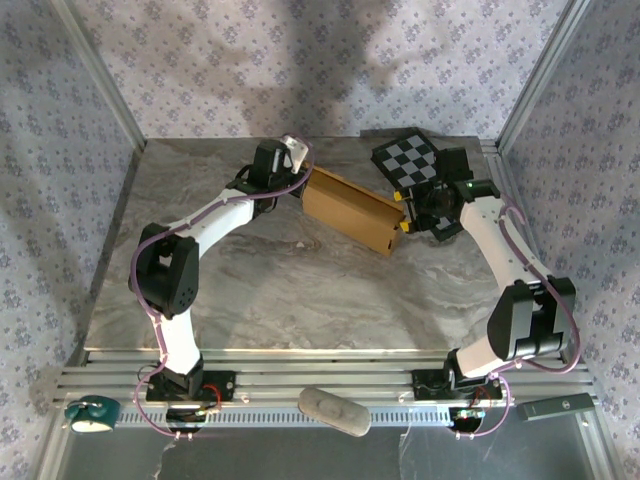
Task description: Fold the paper box
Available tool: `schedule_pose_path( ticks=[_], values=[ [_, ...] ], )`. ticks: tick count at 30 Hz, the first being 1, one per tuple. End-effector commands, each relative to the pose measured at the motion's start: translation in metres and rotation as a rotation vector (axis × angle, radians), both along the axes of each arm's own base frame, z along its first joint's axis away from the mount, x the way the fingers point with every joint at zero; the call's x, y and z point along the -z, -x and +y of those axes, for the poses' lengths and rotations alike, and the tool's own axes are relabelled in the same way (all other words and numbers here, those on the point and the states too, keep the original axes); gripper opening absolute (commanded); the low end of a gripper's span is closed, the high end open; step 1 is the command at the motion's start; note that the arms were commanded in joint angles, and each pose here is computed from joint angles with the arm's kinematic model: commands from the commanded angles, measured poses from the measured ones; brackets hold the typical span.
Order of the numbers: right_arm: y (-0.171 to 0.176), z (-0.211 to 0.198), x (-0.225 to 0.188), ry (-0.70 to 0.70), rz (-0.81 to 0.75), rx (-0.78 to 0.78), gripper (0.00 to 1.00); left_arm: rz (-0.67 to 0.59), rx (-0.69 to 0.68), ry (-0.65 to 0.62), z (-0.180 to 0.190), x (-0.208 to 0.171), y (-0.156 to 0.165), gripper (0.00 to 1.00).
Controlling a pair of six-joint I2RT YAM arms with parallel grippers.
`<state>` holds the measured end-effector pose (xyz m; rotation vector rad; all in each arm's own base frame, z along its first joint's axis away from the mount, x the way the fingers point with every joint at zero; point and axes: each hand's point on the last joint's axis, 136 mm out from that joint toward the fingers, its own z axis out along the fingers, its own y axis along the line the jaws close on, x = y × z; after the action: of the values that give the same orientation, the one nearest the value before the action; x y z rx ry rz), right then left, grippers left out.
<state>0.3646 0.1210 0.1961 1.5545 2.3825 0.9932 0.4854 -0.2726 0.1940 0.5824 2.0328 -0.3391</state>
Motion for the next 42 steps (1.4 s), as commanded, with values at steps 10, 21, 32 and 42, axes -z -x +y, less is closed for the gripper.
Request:
schedule_pose_path(
  ticks=[10, 21, 32, 42],
  values=[
    [0.007, 0.006, 0.011, 0.028, 0.053, -0.084, 0.54, 0.238, 0.009, -0.102, 0.005, 0.065, 0.036, 0.0],
    [0.035, -0.012, 0.015, 0.178, 0.055, -0.18, 0.42, 0.259, -0.044, -0.117, 0.011, 0.075, 0.033, 0.0],
    [0.042, -0.016, 0.018, 0.29, 0.061, -0.247, 0.24, 0.27, -0.065, -0.118, 0.011, 0.078, 0.033, 0.0],
    [0.048, -0.02, 0.026, 0.374, 0.068, -0.302, 0.17, 0.303, -0.087, -0.108, 0.009, 0.079, 0.029, 0.0]
  ],
)
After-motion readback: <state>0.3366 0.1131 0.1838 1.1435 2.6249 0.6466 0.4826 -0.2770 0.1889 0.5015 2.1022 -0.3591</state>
